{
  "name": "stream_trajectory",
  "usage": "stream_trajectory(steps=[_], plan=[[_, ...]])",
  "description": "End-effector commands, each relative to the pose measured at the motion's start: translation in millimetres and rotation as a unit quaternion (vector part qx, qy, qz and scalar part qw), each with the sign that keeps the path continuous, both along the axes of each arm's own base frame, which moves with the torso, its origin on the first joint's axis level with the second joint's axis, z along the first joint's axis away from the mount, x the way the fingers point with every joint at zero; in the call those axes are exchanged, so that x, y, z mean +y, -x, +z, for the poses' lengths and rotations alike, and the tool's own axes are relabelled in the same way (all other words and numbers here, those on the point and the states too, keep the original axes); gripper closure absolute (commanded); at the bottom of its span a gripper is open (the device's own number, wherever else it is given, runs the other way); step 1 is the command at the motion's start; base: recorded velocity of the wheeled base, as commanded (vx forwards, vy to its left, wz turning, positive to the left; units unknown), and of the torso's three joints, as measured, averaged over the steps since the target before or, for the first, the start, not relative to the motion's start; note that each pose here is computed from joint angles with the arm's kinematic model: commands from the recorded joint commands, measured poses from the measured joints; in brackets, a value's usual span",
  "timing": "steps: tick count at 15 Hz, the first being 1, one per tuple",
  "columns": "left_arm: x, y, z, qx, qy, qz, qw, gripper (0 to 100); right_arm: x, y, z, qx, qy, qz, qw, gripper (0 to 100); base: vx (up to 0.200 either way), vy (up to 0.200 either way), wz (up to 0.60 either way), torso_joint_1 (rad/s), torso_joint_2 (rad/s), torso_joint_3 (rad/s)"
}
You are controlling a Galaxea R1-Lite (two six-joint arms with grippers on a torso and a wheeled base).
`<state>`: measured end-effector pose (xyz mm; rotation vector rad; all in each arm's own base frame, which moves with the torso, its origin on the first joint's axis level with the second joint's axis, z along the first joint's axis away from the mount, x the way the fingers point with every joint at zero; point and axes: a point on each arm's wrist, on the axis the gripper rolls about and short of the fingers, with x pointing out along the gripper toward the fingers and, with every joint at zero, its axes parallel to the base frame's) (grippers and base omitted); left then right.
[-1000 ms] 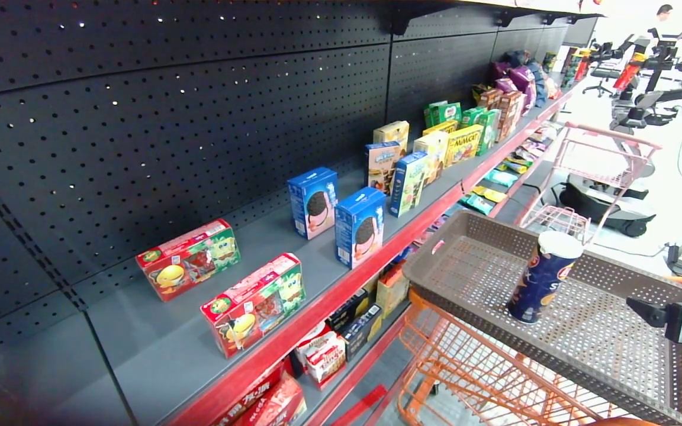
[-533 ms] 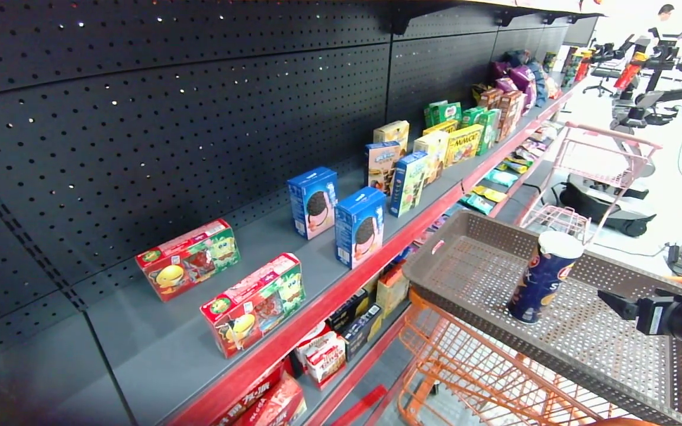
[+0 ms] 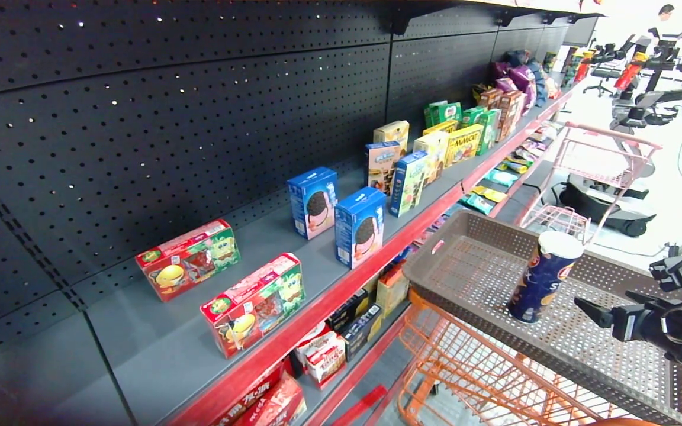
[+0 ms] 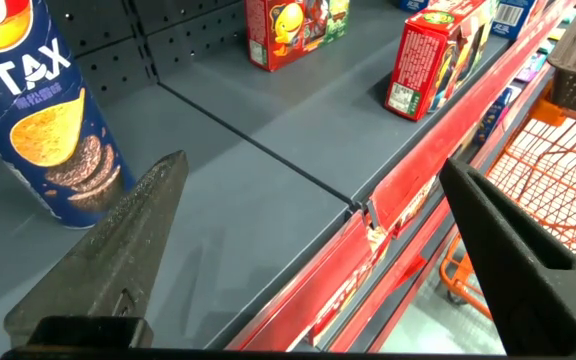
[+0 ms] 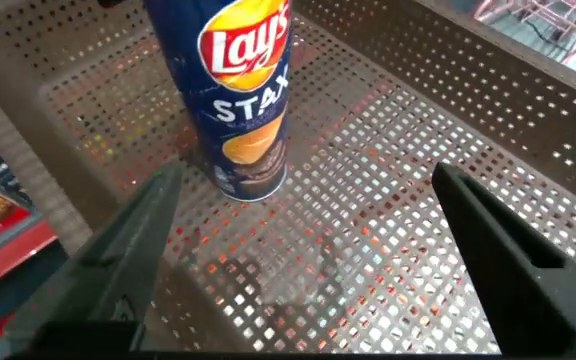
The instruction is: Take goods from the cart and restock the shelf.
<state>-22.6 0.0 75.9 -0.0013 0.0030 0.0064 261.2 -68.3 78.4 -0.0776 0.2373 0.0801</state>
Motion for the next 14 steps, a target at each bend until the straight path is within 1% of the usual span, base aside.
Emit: stream_trajectory(steps=[1,3,5,6,7,9,11,14], plan=[[0.0,0.0,0.1,0.000,0.000,0.000,1.0000,0,-2.3,-5.5,-15.7,0.020,0.003,0.004,1.000,0,0.000,0.000,0.00,0.000,0.00,0.000],[0.0,0.0,0.1,0.000,0.000,0.000,1.0000,0,-4.2,-8.9,-21.1,0.020,0.007,0.005,1.000,0,0.000,0.000,0.00,0.000,0.00,0.000],[0.0,0.0,0.1,0.000,0.000,0.000,1.0000,0,-9.2,-21.0,-22.5,-0.002,0.012,0.023,1.000,0,0.000,0.000,0.00,0.000,0.00,0.000],[0.0,0.0,0.1,0.000,0.000,0.000,1.0000,0,-12.9,-26.1,-22.5,-0.011,0.025,0.037,0.999,0,0.000,0.000,0.00,0.000,0.00,0.000],[0.0,0.0,0.1,0.000,0.000,0.000,1.0000,0,-13.2,-27.8,-24.8,-0.010,0.027,0.043,0.999,0,0.000,0.000,0.00,0.000,0.00,0.000],[0.0,-0.1,-0.3,0.001,0.000,0.000,1.0000,0,-14.9,-32.8,-27.7,-0.011,0.025,0.051,0.998,0,0.000,0.000,0.00,0.000,0.00,0.000],[0.0,0.0,0.1,0.000,0.000,0.001,1.0000,0,-21.2,-44.7,-27.8,-0.026,0.023,0.070,0.997,0,0.000,0.000,0.00,0.000,0.00,0.000],[0.0,-0.1,-0.3,0.001,0.000,0.000,1.0000,0,-27.1,-55.9,-30.0,-0.036,0.021,0.078,0.996,0,0.000,0.000,0.00,0.000,0.00,0.000]])
